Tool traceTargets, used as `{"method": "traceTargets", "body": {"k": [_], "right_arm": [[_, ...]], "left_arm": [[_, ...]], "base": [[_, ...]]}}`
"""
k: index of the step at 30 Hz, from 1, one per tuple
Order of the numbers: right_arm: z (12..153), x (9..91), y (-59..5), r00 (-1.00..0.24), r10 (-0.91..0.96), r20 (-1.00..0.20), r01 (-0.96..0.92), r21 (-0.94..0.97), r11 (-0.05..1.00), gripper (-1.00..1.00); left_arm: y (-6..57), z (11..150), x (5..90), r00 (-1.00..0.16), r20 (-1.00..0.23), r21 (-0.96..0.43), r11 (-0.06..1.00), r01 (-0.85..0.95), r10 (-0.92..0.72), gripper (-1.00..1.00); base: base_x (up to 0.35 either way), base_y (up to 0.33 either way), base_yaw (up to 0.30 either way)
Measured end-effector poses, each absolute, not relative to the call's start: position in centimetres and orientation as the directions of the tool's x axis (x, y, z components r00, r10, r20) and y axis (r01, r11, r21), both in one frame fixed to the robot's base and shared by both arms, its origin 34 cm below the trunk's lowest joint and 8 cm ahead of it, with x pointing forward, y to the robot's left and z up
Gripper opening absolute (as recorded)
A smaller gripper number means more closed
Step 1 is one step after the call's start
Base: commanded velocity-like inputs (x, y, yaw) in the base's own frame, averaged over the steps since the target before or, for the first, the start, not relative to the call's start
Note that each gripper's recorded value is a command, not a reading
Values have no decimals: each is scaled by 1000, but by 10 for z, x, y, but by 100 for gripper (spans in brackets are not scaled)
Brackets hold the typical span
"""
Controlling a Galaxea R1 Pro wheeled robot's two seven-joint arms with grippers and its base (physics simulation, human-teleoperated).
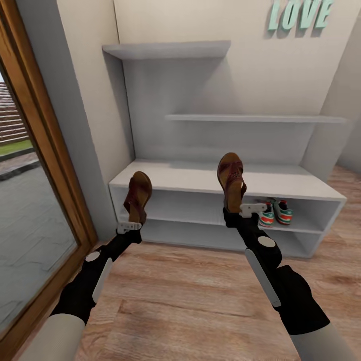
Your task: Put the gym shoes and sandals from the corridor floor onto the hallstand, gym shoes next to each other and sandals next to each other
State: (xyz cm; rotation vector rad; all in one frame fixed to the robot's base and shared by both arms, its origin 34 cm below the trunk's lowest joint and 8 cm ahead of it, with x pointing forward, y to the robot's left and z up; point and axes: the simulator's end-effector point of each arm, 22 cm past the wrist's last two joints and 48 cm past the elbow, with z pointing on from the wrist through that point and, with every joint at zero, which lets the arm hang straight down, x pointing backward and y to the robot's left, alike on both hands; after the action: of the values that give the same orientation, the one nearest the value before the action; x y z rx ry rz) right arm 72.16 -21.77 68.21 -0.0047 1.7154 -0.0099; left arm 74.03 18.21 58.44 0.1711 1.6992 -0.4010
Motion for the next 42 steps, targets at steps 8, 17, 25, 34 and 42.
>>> {"method": "traceTargets", "body": {"k": [8,17,25,34,42], "right_arm": [[682,722,-218,-144,-9,-990,2,-9,1000,-100],[682,722,-218,-144,-9,-990,2,-10,1000,-100],[660,725,-256,-203,-17,-979,63,-30,998,-100],[673,722,-205,-163,35,-986,-17,38,999,-100],[673,718,-165,-166,48,-985,-75,61,995,-100]], "left_arm": [[182,584,740,-171,-979,-166,927,336,-113,-100],[182,584,740,-171,-979,-166,927,336,-114,-100],[164,562,736,-247,-959,-214,924,316,-138,-100],[190,578,738,-180,-977,-171,934,313,-118,-100],[184,581,736,-163,-980,-164,924,345,-113,-100]], "base": [[6,13,-276],[0,1,-73],[0,0,0],[0,0,0],[0,0,0]]}}
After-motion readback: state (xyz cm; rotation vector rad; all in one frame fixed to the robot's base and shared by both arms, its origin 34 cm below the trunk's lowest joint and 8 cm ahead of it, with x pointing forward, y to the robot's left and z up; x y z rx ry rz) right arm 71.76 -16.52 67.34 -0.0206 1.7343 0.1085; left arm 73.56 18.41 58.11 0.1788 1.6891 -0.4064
